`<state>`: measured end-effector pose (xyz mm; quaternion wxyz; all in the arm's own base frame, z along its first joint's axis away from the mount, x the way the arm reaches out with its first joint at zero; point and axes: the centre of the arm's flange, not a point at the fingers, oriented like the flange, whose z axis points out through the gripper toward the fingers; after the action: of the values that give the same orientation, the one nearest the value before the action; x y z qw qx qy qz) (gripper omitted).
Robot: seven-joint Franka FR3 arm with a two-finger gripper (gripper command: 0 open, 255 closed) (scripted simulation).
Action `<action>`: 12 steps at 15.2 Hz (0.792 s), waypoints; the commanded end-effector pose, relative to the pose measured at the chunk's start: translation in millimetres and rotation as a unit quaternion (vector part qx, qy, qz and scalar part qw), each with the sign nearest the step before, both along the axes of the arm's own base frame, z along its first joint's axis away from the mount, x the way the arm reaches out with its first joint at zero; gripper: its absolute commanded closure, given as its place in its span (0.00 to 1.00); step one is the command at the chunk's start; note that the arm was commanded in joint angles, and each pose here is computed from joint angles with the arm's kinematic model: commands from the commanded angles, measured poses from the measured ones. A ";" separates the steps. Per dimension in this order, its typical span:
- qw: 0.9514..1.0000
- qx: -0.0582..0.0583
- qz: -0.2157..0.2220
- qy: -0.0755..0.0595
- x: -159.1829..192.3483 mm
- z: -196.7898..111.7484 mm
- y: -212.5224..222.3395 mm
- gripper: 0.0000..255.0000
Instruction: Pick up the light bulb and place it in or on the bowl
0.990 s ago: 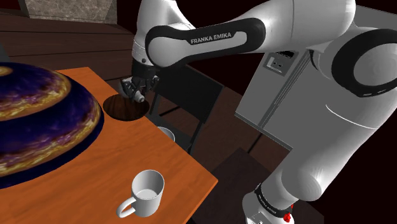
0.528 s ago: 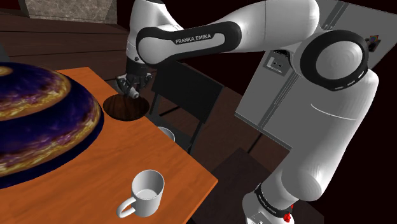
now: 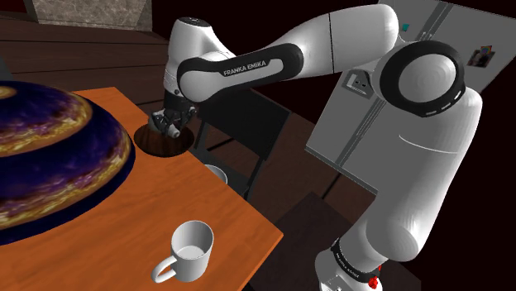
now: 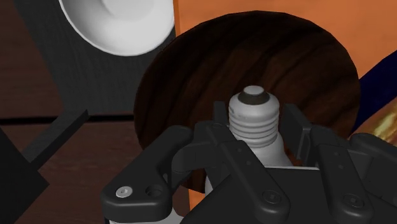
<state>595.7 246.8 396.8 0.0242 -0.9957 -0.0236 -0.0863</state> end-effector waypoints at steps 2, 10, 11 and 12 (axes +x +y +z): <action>1.000 0.000 0.000 0.000 -1.2 -10.3 0.0 1.00; 1.000 0.000 0.000 0.000 -1.2 -10.4 0.0 0.00; 1.000 0.000 0.000 0.000 -1.2 -10.3 0.0 0.00; 1.000 0.000 0.000 0.000 -1.2 -10.4 0.1 0.00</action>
<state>594.5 246.9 386.4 0.0243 -0.9957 -0.0236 -0.0867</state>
